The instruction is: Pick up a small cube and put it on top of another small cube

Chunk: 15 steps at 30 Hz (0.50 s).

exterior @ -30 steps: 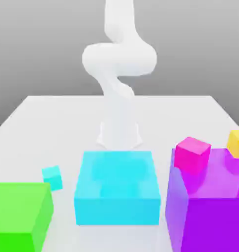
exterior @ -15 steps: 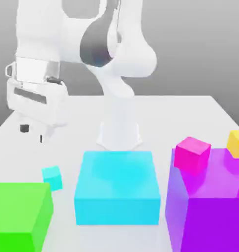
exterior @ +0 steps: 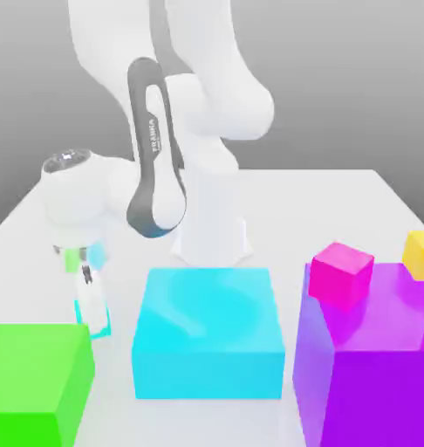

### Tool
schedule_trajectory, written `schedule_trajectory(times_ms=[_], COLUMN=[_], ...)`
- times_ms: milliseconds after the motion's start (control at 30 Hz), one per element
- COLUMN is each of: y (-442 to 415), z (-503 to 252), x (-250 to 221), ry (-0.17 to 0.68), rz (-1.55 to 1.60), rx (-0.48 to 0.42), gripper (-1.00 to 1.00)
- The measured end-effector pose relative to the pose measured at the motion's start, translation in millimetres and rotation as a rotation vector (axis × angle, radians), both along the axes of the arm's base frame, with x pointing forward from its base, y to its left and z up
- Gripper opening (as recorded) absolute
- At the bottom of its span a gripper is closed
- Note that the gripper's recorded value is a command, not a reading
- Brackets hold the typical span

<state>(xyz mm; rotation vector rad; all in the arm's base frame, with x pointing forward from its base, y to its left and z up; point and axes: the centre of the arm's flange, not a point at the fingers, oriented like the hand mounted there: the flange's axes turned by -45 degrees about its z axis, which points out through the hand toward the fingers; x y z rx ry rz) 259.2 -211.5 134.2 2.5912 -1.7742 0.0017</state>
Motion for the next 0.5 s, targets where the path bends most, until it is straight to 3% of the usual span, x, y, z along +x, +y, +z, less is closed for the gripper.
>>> schedule_trajectory(times_ms=[367, 500], y=[0, 28], z=[60, 98], x=[2, 66], ry=[-0.001, -0.003], rz=[0.005, 0.195], rx=[0.002, 0.001], gripper=[-1.00, -1.00])
